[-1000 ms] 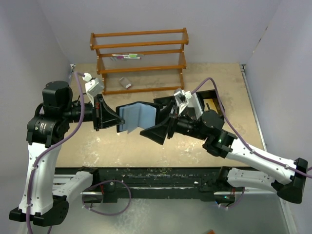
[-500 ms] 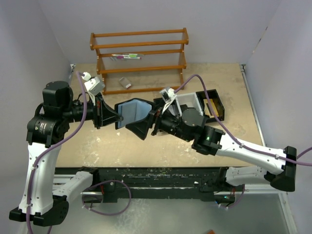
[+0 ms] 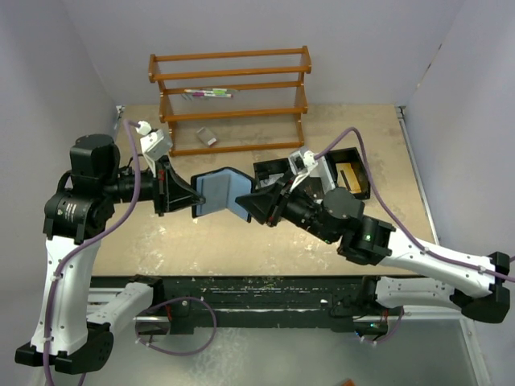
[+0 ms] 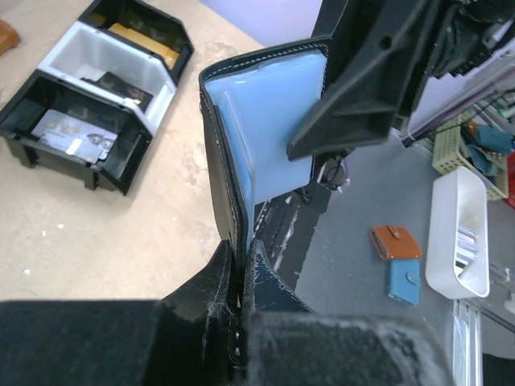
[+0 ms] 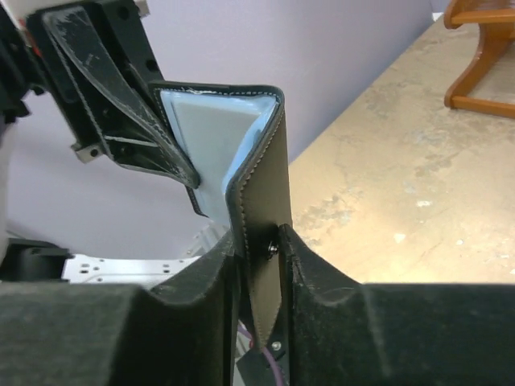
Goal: Take the credit cards out of the card holder
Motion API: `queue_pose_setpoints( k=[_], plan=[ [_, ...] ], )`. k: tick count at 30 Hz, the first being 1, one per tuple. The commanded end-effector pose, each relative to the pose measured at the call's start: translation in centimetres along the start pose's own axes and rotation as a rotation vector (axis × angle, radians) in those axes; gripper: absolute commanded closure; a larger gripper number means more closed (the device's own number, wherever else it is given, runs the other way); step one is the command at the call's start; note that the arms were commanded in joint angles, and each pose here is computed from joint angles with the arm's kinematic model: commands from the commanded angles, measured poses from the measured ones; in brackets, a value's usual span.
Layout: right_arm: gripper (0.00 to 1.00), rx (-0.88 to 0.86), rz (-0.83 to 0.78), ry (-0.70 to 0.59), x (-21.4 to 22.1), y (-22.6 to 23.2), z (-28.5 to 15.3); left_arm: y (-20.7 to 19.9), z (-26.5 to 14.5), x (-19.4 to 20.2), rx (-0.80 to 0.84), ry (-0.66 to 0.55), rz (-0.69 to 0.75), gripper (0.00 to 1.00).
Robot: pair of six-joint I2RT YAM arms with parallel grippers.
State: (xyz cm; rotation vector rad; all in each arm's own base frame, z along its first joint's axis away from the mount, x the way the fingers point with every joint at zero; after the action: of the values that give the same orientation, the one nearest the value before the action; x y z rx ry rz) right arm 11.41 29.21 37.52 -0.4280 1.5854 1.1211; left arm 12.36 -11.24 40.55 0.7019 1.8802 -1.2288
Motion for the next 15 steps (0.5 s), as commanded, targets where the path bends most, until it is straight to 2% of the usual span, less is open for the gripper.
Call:
queue_pose_setpoints(
  k=[1,4,6,7,9,10,13,15],
  plan=[
    [0.81,-0.059,0.02,-0.053,-1.4,0.9,-0.8,-1.9,-0.3,-0.5,0.143,-0.012,0.056,1.0],
    [0.97,-0.083,0.02,-0.034,-1.2,1.2,-0.6,-2.6,-0.4,-0.6,0.205,-0.006,0.045,1.0],
    [0.98,-0.105,0.026,-0.031,-1.2,1.5,-0.5,-3.0,-0.5,-0.6,0.228,-0.003,0.041,1.0],
    [0.91,-0.109,0.028,-0.03,-1.1,1.5,-0.4,-3.1,-0.5,-0.6,0.238,-0.002,0.04,0.99],
    [0.48,-0.109,0.029,-0.015,-0.8,1.6,0.0,-3.4,-0.6,-0.6,0.247,-0.006,0.045,0.99],
    [0.38,-0.105,0.03,-0.005,-0.5,1.6,0.3,-3.4,-0.7,-0.7,0.247,-0.009,0.048,1.0],
    [0.19,-0.092,0.037,0.019,0.1,1.5,1.0,-3.5,-0.7,-0.8,0.242,-0.014,0.052,1.0],
    [0.17,-0.082,0.046,0.023,0.3,1.4,1.3,-3.6,-0.7,-0.8,0.246,-0.013,0.05,1.0]
  ],
)
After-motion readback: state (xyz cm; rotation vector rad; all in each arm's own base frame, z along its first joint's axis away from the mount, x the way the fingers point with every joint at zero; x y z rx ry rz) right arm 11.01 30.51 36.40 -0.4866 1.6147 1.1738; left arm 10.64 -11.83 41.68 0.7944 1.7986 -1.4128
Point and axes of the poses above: each gripper's point midway between its finger pads, its own z axis out along the fingers, its own y axis along the line the jaws close on, x = y × z, the point moved 7 cm from there along -z, back along the fingers, and after that the axes turned 7 degrees about -z, right-handed, at the moved point
